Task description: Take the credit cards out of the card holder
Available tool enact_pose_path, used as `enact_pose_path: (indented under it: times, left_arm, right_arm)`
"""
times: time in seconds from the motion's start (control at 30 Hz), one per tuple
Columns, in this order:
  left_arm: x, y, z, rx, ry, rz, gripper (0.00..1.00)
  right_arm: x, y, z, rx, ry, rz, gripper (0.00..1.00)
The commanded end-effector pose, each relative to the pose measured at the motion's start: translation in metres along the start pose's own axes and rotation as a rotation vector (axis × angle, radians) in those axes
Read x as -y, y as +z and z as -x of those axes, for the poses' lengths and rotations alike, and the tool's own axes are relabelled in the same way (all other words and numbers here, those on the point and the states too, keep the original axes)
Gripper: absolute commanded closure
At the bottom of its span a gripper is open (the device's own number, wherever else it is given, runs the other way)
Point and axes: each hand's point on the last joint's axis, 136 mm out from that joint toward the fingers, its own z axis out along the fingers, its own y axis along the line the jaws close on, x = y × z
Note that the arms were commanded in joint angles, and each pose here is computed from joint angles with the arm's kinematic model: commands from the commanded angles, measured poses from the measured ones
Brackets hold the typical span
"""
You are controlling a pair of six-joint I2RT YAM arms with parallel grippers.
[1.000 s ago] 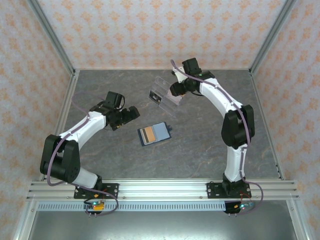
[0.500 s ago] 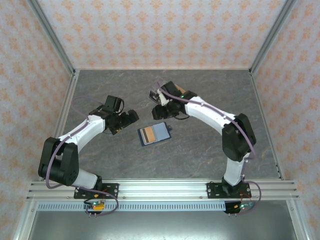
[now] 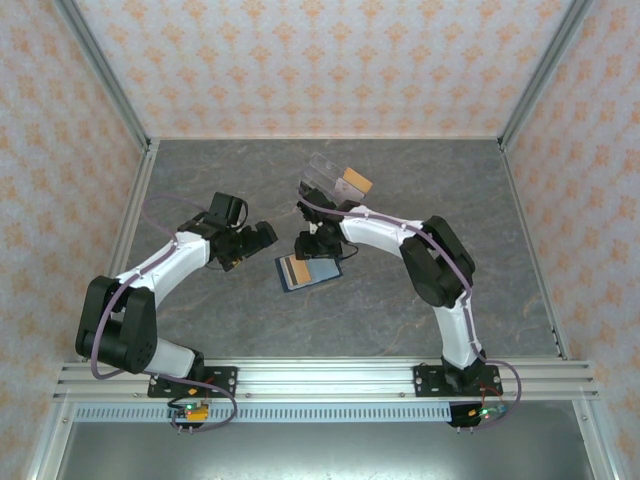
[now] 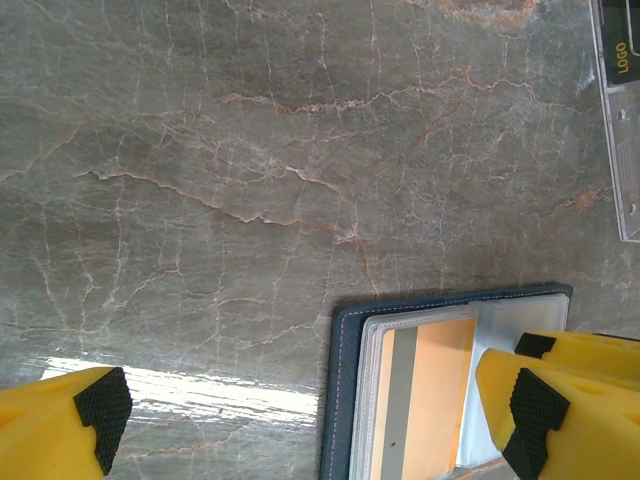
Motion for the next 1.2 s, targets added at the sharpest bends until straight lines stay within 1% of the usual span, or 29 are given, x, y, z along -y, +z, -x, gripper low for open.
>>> enact_pose_path:
  times: [0.0,0.13,0.37,0.47,0.57,0.67,0.83,0.93,1.03,1.17]
  left_arm:
    - [-0.002,-0.006,0.002,0.016,0.001,0.006,0.00]
    - [0.004,-0.005,0.002,0.005,0.013,-0.019,0.00]
    - [0.017,0.001,-0.004,-0.022,0.015,-0.071,0.00]
    - [0.029,0.005,-0.011,-0.040,0.033,-0.101,0.01]
    - [0.046,0.011,-0.019,-0.061,0.066,-0.130,0.07]
    - [0.063,0.020,-0.029,-0.087,0.101,-0.145,0.15]
    - [0.080,0.040,-0.040,-0.140,0.126,-0.153,0.34]
    - [0.083,0.049,-0.041,-0.156,0.124,-0.149,0.46]
    - [0.087,0.056,-0.042,-0.172,0.126,-0.151,0.56]
    - [0.090,0.064,-0.043,-0.186,0.127,-0.152,0.66]
  right_arm:
    - [0.027,0.003,0.004,0.027,0.114,-0.078,0.49]
    - [0.052,0.003,0.001,0.032,0.213,-0.110,0.51]
    - [0.072,-0.005,-0.011,0.069,0.282,-0.135,0.52]
    - [0.064,-0.018,-0.006,0.105,0.291,-0.072,0.52]
    - [0.045,-0.033,0.002,0.131,0.268,0.031,0.52]
    - [0.029,-0.035,0.004,0.106,0.249,0.128,0.53]
    - [0.022,-0.023,-0.001,0.051,0.289,0.203,0.63]
    - [0.026,-0.019,-0.002,0.052,0.311,0.206,0.66]
    - [0.028,-0.017,-0.002,0.051,0.316,0.200,0.70]
    - [0.034,-0.013,-0.005,0.043,0.325,0.177,0.75]
